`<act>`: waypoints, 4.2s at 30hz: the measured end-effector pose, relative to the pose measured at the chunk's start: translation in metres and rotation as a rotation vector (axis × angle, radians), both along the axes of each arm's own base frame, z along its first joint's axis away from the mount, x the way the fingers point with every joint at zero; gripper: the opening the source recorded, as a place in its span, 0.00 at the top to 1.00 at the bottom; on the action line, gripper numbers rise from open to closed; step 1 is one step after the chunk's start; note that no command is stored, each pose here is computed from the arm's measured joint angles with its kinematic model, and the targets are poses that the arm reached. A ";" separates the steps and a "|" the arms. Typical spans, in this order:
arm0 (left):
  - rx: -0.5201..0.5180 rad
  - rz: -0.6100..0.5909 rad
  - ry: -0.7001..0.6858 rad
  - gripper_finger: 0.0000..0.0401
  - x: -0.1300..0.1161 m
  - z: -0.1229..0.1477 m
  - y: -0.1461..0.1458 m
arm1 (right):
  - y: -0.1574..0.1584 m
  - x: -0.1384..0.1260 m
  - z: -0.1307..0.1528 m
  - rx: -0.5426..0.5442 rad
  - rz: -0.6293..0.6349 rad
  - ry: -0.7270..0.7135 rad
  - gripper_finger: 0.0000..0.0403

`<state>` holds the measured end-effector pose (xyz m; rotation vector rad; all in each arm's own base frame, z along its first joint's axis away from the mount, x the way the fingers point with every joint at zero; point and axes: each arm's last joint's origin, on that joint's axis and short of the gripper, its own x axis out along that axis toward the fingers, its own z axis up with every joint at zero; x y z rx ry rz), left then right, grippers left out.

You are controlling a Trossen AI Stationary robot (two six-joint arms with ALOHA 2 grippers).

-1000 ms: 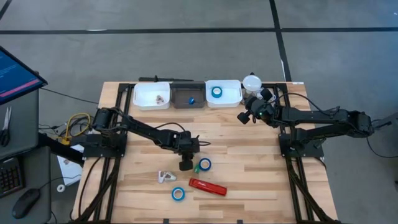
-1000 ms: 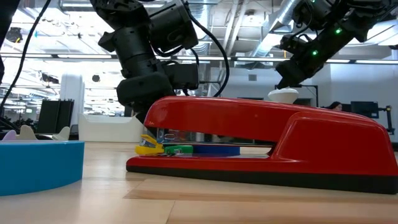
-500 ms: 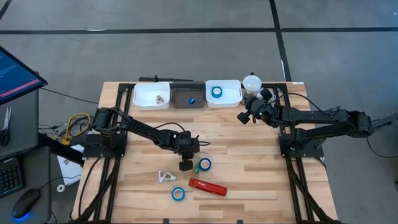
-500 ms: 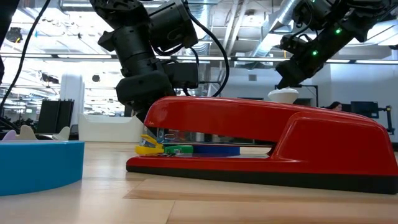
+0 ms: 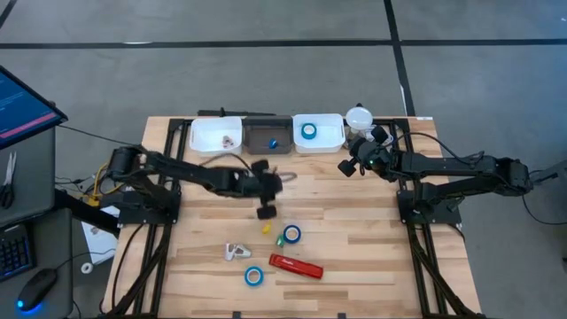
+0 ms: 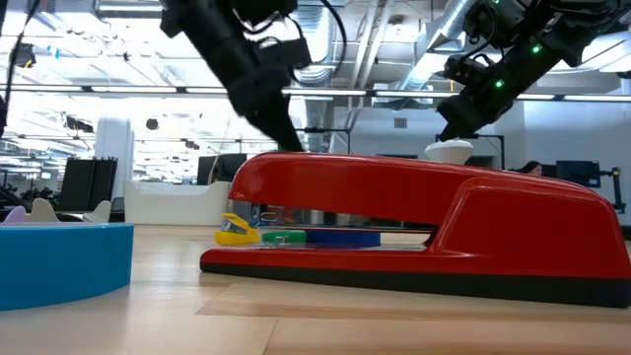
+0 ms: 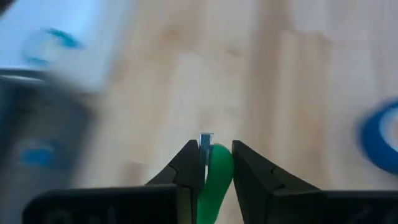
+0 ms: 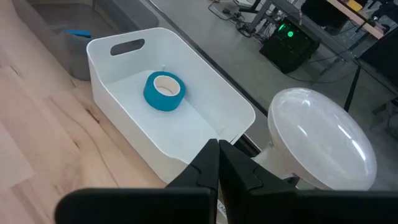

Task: Pick and place Stapler, Stapler remover, tape
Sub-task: Put the top green stapler into the black bin, then put the yellow stapler into the black bin

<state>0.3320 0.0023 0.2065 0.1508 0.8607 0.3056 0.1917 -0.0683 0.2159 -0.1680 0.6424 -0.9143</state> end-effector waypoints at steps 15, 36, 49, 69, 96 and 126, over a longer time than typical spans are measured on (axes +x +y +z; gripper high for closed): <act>0.141 0.275 -0.252 0.86 -0.040 0.071 0.100 | 0.000 0.000 0.001 -0.002 0.000 -0.009 1.00; -0.038 0.419 -0.042 0.86 -0.027 -0.030 0.183 | 0.000 0.000 0.001 -0.003 -0.002 -0.011 1.00; -0.099 0.513 -0.067 0.86 -0.031 -0.047 0.200 | 0.000 0.000 0.001 -0.003 -0.002 -0.011 1.00; -0.107 0.525 -0.075 0.67 -0.032 -0.047 0.202 | 0.000 0.000 0.001 -0.003 -0.003 -0.006 1.00; -0.216 0.287 -0.180 0.98 -0.036 0.048 0.074 | 0.000 0.000 0.000 -0.005 0.003 0.009 1.00; -0.569 0.581 -0.020 1.00 -0.001 0.077 -0.059 | -0.001 -0.002 -0.003 0.032 -0.030 -0.004 1.00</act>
